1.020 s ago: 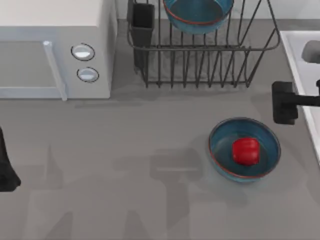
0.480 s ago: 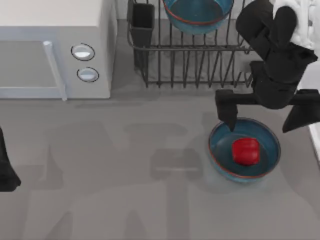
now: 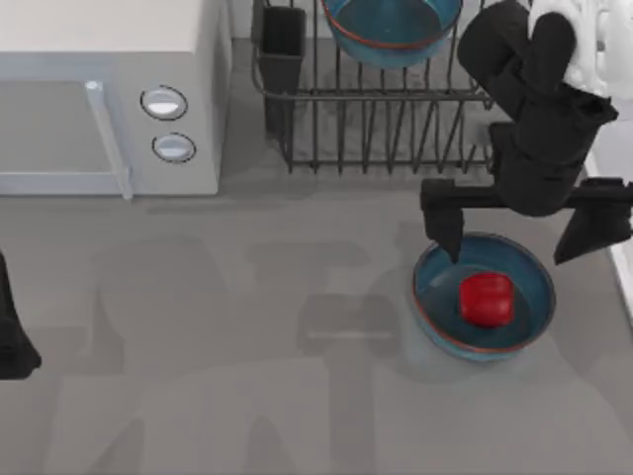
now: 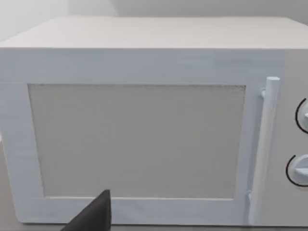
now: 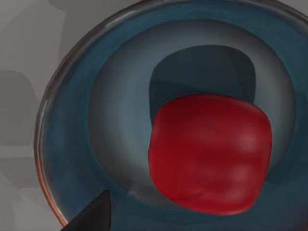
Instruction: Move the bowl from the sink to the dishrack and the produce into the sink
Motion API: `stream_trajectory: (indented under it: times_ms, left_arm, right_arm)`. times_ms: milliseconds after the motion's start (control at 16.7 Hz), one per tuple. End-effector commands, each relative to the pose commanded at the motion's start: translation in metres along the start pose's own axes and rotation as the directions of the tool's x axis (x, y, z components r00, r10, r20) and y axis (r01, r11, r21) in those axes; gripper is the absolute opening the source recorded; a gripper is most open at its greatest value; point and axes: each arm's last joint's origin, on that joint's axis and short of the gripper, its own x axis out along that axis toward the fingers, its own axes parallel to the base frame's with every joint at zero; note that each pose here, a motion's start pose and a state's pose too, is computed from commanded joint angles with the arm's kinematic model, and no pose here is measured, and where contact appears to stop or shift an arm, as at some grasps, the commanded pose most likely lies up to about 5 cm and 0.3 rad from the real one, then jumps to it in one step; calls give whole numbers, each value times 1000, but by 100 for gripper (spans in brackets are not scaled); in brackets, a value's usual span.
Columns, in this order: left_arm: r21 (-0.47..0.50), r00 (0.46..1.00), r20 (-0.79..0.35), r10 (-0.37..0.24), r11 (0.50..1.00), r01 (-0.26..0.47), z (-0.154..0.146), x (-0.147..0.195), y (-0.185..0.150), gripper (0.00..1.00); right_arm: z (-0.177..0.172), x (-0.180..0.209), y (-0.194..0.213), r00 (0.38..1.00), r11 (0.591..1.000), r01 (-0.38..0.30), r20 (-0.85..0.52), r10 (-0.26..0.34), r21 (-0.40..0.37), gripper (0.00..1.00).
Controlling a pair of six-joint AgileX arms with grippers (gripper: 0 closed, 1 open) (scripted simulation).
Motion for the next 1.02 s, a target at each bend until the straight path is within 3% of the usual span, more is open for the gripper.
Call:
stream_trajectory:
  times_ms: [540, 840, 1020]
  left_arm:
    - [0, 1000, 0, 0, 1000, 0, 0, 0, 0, 100]
    - [0, 1000, 0, 0, 1000, 0, 0, 0, 0, 100]
    - [0, 1000, 0, 0, 1000, 0, 0, 0, 0, 100]
  right_arm:
    - [1, 94, 3, 1000, 1000, -4, 7, 4, -5, 100]
    - [-1, 104, 2, 1000, 1000, 1, 0, -1, -5, 100]
    - [-1, 104, 2, 1000, 1000, 1, 0, -1, -5, 77]
